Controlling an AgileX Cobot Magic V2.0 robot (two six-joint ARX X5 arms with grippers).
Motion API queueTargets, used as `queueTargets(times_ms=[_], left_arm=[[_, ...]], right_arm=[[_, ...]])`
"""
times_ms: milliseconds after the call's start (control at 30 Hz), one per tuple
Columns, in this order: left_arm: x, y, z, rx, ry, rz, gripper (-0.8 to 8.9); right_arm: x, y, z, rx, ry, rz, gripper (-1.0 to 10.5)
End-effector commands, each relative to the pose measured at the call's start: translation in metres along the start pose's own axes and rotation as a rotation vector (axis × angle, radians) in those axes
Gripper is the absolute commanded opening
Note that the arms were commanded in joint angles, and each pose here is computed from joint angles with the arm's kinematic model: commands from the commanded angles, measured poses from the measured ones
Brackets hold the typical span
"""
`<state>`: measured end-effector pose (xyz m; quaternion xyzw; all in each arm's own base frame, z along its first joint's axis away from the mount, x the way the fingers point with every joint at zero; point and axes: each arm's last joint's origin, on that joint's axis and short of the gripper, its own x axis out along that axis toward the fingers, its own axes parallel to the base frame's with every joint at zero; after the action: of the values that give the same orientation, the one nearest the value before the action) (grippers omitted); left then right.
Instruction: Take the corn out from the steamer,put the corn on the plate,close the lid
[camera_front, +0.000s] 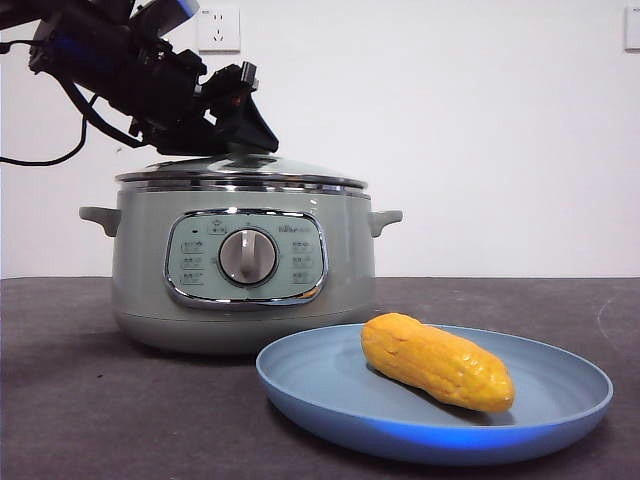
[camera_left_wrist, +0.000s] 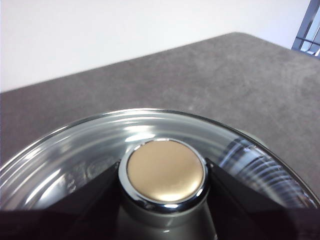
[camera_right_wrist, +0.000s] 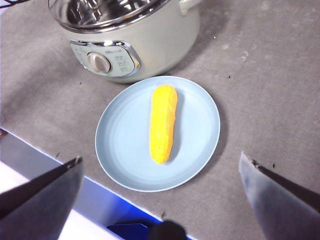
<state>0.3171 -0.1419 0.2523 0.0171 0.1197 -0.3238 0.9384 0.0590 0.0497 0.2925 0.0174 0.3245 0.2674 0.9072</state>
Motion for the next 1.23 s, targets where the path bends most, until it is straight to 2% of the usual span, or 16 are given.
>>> queueTargets(times_ms=[33, 467, 700, 1000, 1067, 1133, 1167, 1200, 1233], left_arm=[[0.000, -0.005, 0.012, 0.034, -0.085, -0.010, -0.08], [0.002, 0.000, 0.005, 0.025, -0.021, 0.022, -0.09], [0.017, 0.001, -0.018, -0.014, 0.061, -0.013, -0.09], [0.017, -0.001, -0.021, -0.022, 0.099, -0.018, 0.02], [0.017, -0.001, -0.024, -0.029, 0.125, -0.017, 0.66], [0.017, -0.001, -0.026, -0.034, 0.143, -0.017, 2.14], [0.017, -0.001, -0.027, -0.037, 0.153, -0.017, 3.20], [0.016, -0.001, -0.027, -0.038, 0.160, -0.017, 3.74], [0.016, -0.001, -0.028, -0.041, 0.169, -0.017, 3.87]], right_arm=[[0.002, 0.000, -0.002, 0.006, 0.007, -0.001, 6.0], [0.002, 0.000, -0.002, 0.006, 0.014, -0.001, 6.0], [0.002, 0.000, -0.003, 0.013, 0.017, -0.001, 6.0], [0.002, -0.001, -0.003, 0.013, 0.021, -0.003, 6.0], [0.002, -0.001, -0.003, 0.013, 0.021, -0.003, 6.0], [0.002, -0.001, -0.003, 0.013, 0.021, -0.003, 6.0], [0.002, -0.001, -0.003, 0.013, 0.021, -0.003, 6.0], [0.002, -0.001, -0.003, 0.013, 0.021, -0.003, 6.0], [0.002, -0.001, -0.003, 0.012, 0.021, -0.003, 6.0]])
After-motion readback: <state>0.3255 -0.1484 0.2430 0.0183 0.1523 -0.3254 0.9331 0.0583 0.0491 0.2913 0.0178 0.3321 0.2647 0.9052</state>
